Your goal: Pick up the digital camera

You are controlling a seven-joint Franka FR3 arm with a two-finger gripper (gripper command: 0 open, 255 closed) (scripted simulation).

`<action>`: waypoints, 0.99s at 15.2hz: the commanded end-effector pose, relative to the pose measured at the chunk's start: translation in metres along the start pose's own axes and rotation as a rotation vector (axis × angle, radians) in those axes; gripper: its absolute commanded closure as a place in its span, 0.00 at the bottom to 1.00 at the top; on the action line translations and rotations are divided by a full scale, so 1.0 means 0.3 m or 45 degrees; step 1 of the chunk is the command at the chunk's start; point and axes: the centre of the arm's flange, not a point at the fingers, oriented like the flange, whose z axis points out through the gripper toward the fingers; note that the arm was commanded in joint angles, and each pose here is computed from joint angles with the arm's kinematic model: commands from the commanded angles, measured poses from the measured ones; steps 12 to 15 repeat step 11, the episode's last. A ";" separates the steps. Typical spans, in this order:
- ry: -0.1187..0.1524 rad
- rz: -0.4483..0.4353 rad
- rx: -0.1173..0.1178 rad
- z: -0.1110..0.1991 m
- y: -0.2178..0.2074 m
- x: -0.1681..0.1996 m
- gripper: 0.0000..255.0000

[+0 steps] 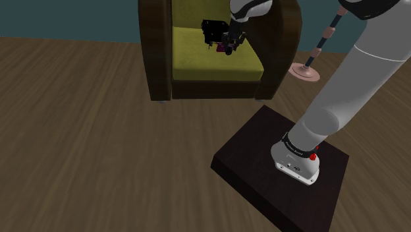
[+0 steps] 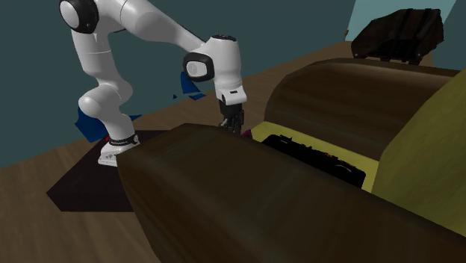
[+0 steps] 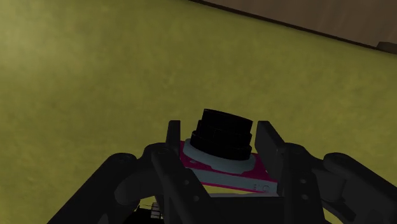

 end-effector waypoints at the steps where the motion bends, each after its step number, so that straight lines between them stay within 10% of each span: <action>1: 0.000 0.000 0.000 -0.035 -0.002 0.003 1.00; 15: 0.000 0.000 0.000 -0.177 -0.001 0.018 1.00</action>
